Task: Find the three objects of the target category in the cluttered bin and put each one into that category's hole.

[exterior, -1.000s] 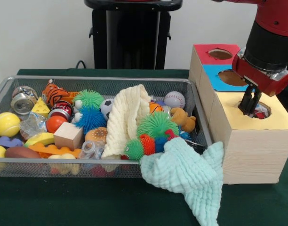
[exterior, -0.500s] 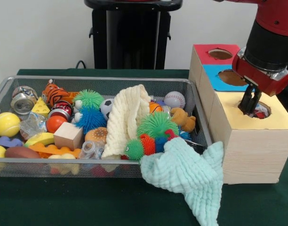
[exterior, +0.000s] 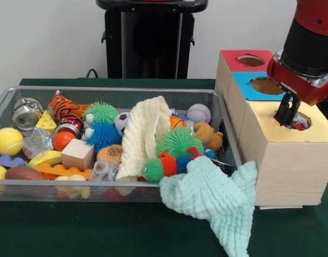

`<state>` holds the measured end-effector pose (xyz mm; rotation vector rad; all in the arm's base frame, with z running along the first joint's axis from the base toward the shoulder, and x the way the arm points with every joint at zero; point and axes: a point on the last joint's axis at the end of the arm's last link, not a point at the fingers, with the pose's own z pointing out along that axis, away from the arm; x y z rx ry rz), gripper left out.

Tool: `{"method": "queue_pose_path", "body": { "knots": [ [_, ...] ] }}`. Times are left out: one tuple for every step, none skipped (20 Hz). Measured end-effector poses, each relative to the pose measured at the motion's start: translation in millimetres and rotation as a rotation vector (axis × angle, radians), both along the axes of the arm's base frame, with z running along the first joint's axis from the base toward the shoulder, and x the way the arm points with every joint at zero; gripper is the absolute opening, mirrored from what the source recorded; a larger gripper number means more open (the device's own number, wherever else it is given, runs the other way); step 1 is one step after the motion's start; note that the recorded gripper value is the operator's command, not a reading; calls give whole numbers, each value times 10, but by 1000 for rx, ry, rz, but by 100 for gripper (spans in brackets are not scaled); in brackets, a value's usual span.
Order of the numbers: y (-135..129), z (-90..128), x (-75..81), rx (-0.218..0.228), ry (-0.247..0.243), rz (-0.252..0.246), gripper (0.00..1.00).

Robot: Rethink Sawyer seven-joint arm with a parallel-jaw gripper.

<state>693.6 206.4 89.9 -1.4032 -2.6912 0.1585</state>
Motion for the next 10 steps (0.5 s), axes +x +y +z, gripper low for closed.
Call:
{"method": "queue_pose_path", "body": {
  "knots": [
    [3,26,-6,0,5,0,0],
    [3,42,-12,0,8,0,0],
    [5,58,-16,1,10,0,0],
    [7,75,-20,1,12,0,0],
    [8,91,-25,1,14,0,0],
    [16,120,-36,1,20,0,0],
    [24,143,-42,1,24,1,0],
    [27,154,-46,1,25,2,0],
    [31,165,-49,1,27,2,0],
    [31,172,-54,1,27,2,0]
  ]
}}
